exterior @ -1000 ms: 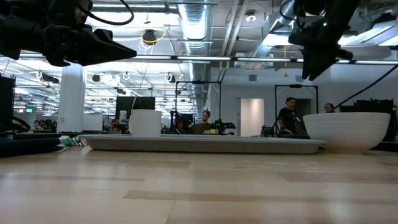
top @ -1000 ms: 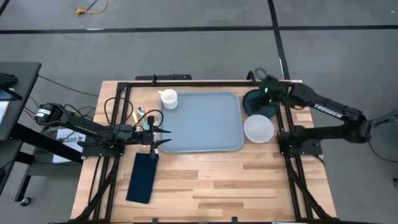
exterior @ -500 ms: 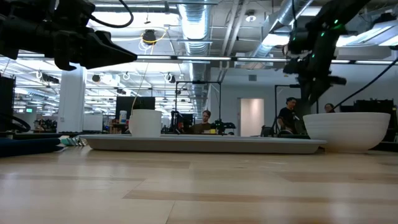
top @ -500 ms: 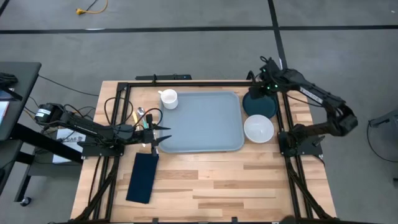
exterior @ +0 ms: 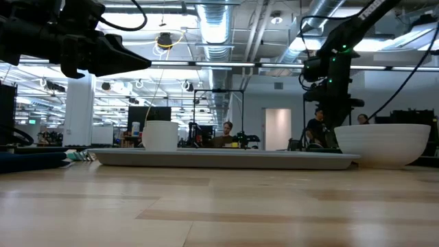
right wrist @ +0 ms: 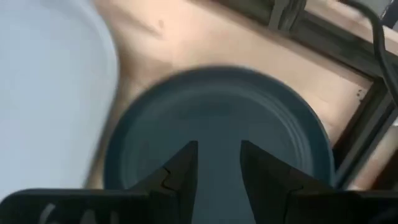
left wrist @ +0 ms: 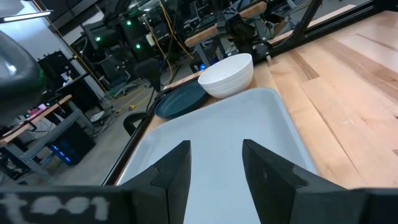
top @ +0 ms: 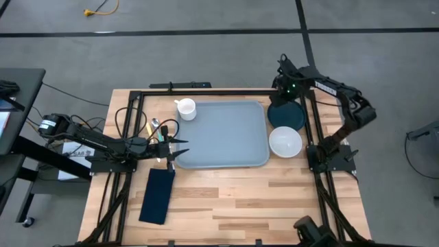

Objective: Set up tray
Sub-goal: Put the black plate on the gray tray to the bottom right of the white mug

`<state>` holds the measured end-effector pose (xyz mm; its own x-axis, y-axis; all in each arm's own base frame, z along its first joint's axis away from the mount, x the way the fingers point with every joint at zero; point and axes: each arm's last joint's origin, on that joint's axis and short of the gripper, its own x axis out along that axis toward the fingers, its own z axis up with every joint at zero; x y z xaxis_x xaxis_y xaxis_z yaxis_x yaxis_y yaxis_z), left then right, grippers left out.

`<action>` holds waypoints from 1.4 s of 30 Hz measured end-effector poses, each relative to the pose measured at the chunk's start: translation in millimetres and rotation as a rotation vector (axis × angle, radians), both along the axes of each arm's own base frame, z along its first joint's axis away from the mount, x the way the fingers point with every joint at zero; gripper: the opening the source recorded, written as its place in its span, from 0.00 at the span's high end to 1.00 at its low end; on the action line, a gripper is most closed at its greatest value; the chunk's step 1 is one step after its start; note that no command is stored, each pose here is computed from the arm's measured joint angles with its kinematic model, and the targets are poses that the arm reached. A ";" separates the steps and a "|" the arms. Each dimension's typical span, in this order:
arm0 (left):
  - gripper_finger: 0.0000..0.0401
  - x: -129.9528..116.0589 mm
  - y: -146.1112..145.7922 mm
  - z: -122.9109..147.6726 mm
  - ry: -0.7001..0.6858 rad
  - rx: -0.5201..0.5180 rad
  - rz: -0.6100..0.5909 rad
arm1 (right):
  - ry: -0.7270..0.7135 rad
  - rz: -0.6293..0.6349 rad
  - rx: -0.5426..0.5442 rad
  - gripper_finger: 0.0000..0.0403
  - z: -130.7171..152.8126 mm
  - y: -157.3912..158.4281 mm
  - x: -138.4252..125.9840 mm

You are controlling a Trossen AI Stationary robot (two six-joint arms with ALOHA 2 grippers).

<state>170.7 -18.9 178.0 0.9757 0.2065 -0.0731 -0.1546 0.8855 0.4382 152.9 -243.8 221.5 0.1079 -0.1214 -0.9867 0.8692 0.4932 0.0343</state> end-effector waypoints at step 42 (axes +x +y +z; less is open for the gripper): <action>0.66 0.1 -0.1 0.0 0.000 -0.007 -0.004 | 0.084 0.332 0.006 0.72 -34.9 -19.3 -31.8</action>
<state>170.7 -19.1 177.9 0.9766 0.2017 -0.0743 -0.1507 0.8890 0.4323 121.1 -263.1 186.6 0.0584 -0.0872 -0.9945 0.6613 0.7497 -0.0269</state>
